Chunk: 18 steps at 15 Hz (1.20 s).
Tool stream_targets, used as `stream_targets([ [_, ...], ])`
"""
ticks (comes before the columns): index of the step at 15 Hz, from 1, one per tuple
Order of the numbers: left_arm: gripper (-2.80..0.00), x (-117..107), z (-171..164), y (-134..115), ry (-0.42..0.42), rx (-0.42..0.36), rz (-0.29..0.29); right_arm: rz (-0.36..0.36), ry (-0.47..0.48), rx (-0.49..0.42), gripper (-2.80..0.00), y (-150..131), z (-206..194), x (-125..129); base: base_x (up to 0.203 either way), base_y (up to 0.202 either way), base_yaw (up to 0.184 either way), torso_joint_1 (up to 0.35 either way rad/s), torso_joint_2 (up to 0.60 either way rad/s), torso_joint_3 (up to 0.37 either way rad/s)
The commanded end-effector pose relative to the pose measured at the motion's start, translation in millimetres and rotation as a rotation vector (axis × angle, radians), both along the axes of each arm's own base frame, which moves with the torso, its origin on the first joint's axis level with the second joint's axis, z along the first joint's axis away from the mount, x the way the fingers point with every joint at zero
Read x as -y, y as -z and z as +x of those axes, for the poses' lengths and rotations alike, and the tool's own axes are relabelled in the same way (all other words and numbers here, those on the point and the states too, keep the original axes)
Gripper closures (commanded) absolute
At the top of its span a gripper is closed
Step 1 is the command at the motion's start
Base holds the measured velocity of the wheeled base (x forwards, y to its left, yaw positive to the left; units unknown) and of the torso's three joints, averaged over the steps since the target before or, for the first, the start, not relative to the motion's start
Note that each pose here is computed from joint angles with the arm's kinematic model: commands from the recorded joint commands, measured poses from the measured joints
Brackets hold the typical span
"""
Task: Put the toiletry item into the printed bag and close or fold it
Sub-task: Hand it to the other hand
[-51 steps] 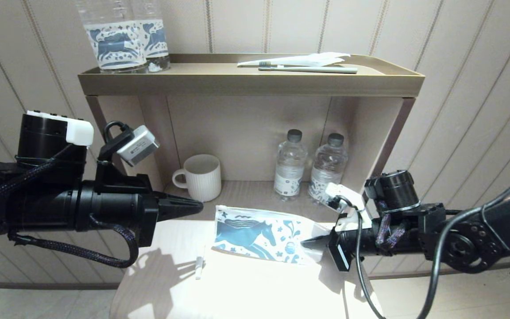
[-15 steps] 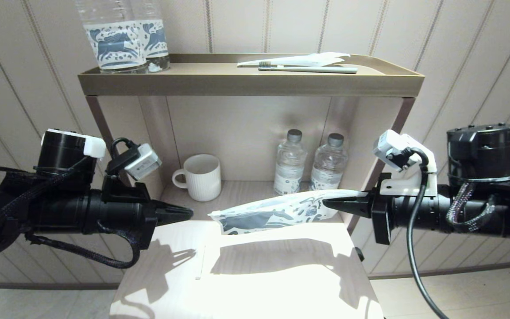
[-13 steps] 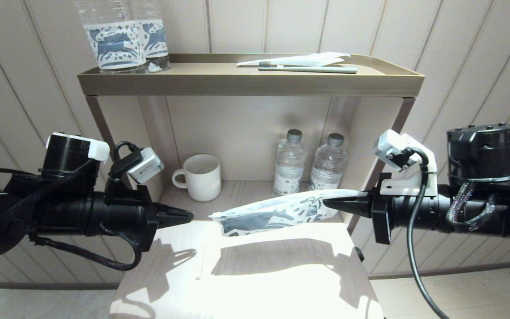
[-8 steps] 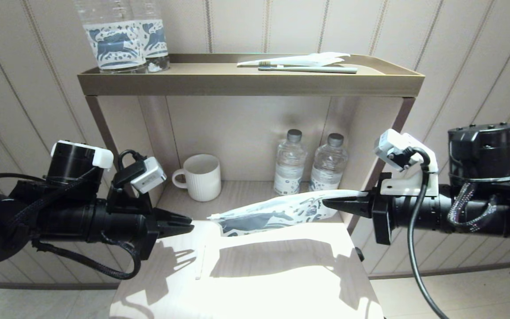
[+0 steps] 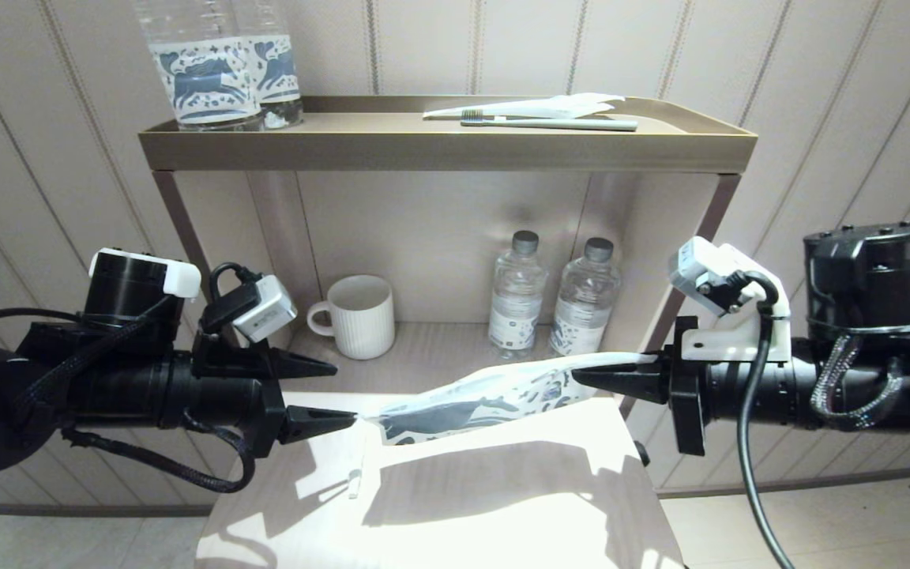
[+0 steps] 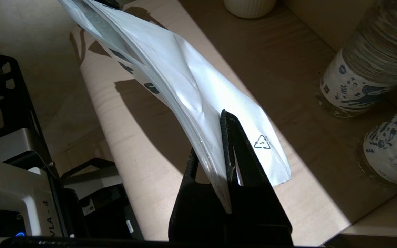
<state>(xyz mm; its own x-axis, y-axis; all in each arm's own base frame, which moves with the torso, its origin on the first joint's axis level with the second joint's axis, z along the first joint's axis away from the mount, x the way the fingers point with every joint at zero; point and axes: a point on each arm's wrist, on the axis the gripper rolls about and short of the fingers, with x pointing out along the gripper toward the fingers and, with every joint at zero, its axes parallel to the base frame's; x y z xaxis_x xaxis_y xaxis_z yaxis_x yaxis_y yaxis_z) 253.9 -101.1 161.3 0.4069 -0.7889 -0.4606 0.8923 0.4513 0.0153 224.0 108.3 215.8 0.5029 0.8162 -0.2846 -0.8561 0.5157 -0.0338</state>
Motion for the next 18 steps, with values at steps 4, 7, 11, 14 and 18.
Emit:
stream_targets([
  [4, -2.8, 5, -3, 2, 0.027, 0.011, -0.007, -0.006, -0.051, -0.017, 0.0, 5, -6, -10, 0.0, 0.0, 0.0, 0.0, 0.0, 0.0],
  [7, -2.8, 9, -6, 2, 0.044, 0.014, -0.006, -0.011, -0.055, -0.028, 0.0, 9, -5, -12, 0.0, 0.0, 0.0, 0.0, 0.0, 0.0],
  [11, -2.8, 12, -7, 2, 0.056, 0.012, -0.006, -0.012, -0.056, -0.029, 0.0, 9, -4, -12, 0.0, 0.0, 0.0, 0.0, 0.0, 0.0],
  [14, -2.8, 20, -11, 3, 0.072, 0.011, 0.005, -0.012, -0.067, -0.033, 0.0, 9, -6, -15, 0.0, 0.0, 0.0, 0.0, 0.0, 0.0],
  [18, -2.8, 22, -13, 2, 0.059, 0.018, 0.016, -0.007, -0.059, -0.027, 0.0, 8, -4, -14, 0.0, 0.0, 0.0, 0.0, 0.0, 0.0],
])
